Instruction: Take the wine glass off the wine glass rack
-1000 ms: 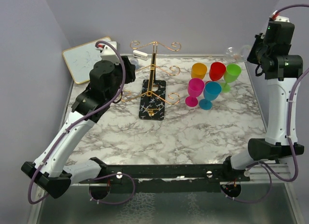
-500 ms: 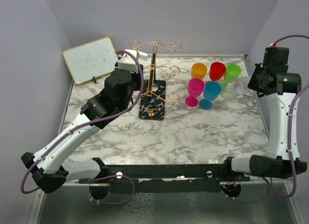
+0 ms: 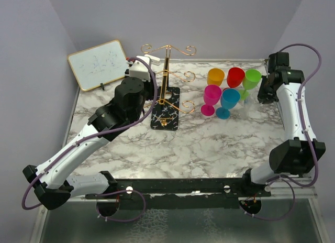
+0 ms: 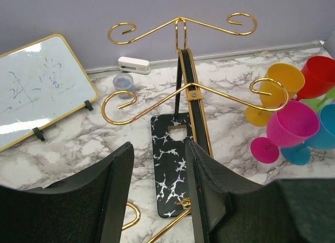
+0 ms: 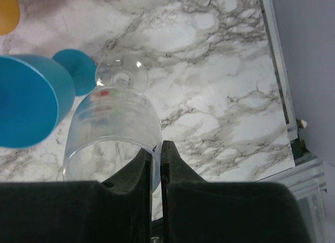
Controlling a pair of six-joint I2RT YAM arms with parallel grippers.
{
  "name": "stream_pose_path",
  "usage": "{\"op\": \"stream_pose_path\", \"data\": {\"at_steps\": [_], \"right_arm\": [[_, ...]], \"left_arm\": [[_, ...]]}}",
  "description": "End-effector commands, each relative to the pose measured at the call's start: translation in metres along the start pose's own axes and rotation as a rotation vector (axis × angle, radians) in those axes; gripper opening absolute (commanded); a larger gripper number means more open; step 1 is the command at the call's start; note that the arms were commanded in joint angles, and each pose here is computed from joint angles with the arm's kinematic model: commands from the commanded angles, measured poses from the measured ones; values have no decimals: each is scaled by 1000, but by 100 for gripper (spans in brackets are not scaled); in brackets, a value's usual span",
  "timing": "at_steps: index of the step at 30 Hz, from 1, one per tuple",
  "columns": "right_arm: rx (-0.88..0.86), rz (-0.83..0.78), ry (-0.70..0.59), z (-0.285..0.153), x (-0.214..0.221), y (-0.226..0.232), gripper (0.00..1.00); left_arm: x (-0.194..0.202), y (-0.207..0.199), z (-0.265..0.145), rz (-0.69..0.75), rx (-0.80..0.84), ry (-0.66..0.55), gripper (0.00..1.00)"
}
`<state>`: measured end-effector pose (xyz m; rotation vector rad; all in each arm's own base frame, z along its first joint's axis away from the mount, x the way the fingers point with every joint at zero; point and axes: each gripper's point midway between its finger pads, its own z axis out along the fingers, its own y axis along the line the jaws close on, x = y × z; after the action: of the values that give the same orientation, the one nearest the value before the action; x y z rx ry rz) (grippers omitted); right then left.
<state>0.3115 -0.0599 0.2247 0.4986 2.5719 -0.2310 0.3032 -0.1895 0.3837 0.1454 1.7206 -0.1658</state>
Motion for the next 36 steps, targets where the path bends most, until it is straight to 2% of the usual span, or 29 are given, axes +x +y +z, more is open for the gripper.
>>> {"op": "stream_pose_path", "data": {"at_steps": [1,9,19,21,27,36], "right_arm": [[61,11,-87,5,-41,-5,1],[94,-7,-31,34,-39,-3,1],[74,-21,-31,62,-33,5,1],[52,-21,-39,61,-36,9,6],[-24,-29,-106,49,-54,20,31],[-47,-21,-166,33,-62,21,35]], "left_arm": [[-5,8,-5,-3,-27,-33,47],[-5,11,-2,17,-54,-32,47],[9,-1,11,20,-34,-9,47],[10,-2,12,17,-33,-13,47],[18,-5,18,28,-30,-14,51],[29,-2,21,42,-56,1,50]]}}
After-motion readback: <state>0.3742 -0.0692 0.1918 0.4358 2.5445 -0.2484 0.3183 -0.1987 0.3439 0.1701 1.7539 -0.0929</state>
